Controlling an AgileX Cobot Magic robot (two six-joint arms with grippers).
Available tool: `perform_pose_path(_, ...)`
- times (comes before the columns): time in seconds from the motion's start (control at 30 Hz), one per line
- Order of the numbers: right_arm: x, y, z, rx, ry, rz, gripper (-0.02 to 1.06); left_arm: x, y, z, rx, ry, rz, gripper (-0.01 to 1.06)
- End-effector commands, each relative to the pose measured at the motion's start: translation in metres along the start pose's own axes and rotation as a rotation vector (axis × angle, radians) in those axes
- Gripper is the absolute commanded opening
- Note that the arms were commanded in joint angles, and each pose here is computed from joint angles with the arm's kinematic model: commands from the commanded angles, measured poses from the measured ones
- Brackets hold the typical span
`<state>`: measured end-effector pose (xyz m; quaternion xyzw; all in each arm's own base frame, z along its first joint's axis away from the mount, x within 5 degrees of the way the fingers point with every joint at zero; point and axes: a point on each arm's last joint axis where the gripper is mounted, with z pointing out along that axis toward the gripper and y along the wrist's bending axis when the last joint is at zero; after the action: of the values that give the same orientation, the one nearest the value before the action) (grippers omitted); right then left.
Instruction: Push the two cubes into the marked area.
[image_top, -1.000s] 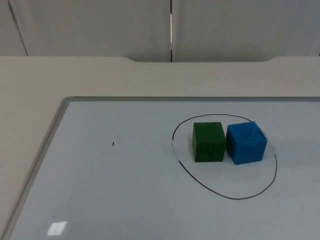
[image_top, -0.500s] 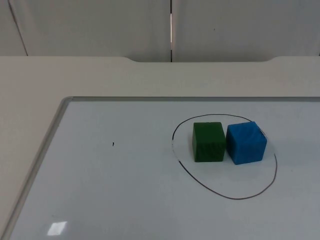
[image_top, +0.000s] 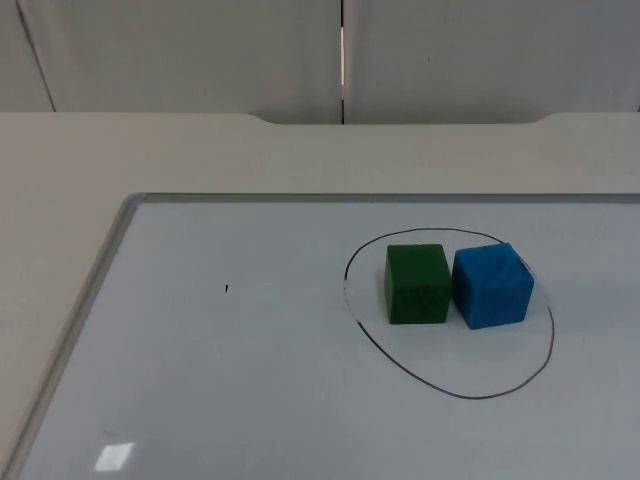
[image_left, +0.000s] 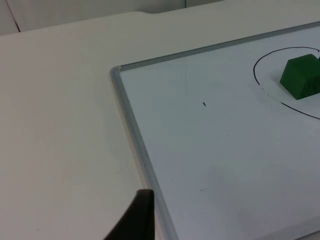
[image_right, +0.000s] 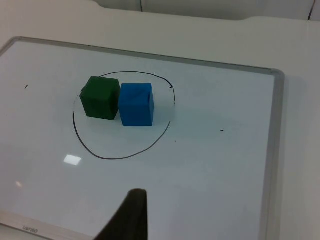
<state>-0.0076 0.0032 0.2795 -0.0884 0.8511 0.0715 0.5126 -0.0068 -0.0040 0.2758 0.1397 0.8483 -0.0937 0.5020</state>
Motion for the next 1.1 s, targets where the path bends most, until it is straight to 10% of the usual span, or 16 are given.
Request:
perform_pose_path(0.0, 0.0004, -0.0001, -0.0001, 0.003, -0.004, -0.001, 1.05, 0.0007, 0.0004, 0.0007, -0.005, -0.007, -0.004, 1.05)
perform_pose_path(0.8, 0.0002, 0.0001, -0.0001, 0.009, -0.006, 0.007, 1.05, 0.0007, 0.0004, 0.0007, -0.005, -0.007, -0.004, 1.05)
perform_pose_path(1.07, -0.0002, 0.0011, 0.0007, 0.146, -0.011, 0.078, 1.05, 0.0007, 0.0004, 0.0007, -0.005, -0.007, -0.004, 1.05)
